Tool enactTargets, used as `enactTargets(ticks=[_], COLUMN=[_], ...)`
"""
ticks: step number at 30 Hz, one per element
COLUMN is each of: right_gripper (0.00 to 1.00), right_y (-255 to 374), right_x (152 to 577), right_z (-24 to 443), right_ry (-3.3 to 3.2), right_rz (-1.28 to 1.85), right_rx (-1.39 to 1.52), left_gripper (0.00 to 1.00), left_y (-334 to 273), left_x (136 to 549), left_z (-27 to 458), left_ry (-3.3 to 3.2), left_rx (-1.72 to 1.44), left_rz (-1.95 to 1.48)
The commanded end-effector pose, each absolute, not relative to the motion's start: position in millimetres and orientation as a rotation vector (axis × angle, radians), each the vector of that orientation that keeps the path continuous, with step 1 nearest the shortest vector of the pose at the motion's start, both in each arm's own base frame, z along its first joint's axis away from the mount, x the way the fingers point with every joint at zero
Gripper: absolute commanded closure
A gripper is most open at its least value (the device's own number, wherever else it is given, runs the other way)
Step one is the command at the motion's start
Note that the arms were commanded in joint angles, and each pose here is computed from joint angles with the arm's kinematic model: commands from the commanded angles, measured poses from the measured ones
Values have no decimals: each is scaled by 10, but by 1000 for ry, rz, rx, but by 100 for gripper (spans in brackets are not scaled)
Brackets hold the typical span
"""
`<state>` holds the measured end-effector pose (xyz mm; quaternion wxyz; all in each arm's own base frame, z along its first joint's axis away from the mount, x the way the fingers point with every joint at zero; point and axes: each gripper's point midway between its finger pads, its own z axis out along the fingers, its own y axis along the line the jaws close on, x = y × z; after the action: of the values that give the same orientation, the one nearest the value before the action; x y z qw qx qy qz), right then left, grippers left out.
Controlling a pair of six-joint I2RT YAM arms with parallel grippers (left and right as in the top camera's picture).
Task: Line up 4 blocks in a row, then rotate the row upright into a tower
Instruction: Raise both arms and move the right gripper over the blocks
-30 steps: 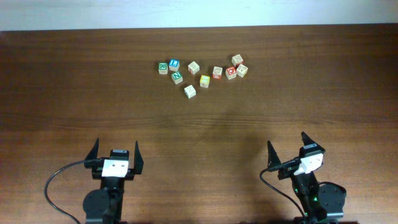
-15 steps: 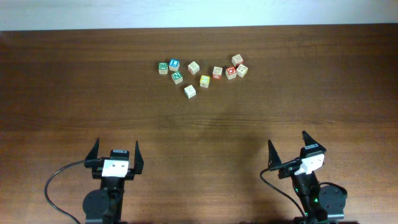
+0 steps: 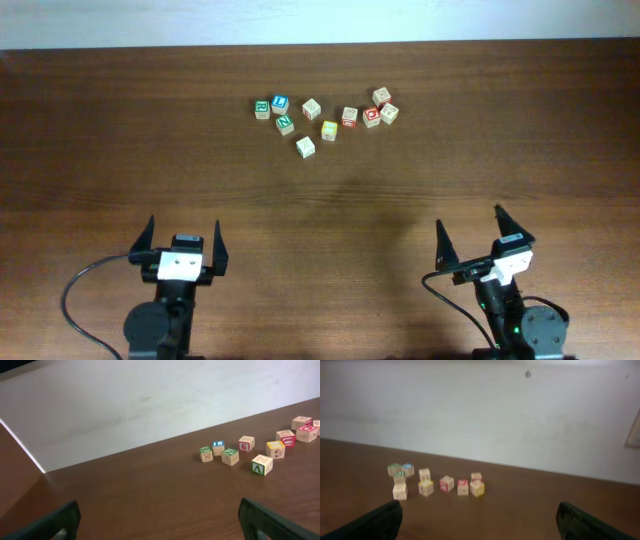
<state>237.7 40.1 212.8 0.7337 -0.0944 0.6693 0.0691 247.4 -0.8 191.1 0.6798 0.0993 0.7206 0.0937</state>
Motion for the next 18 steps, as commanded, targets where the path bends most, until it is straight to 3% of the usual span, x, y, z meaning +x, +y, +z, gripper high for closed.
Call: enactTargets(ticks=[1, 9, 18], right_gripper=[2, 2, 2], right_y=[389, 420, 624], right_x=[2347, 2592, 3265], right_z=[2469, 2814, 3171], right_ry=[1430, 1514, 1721], right_rz=[146, 171, 308], right_rx=[-203, -214, -291], left_gripper=[1, 1, 1], left_y=[-22, -29, -83], left_x=[2515, 2813, 3364], left_z=[2143, 2593, 2808], left_ry=[1628, 1706, 1978], left_rx=[236, 249, 307], left_rz=[204, 195, 137])
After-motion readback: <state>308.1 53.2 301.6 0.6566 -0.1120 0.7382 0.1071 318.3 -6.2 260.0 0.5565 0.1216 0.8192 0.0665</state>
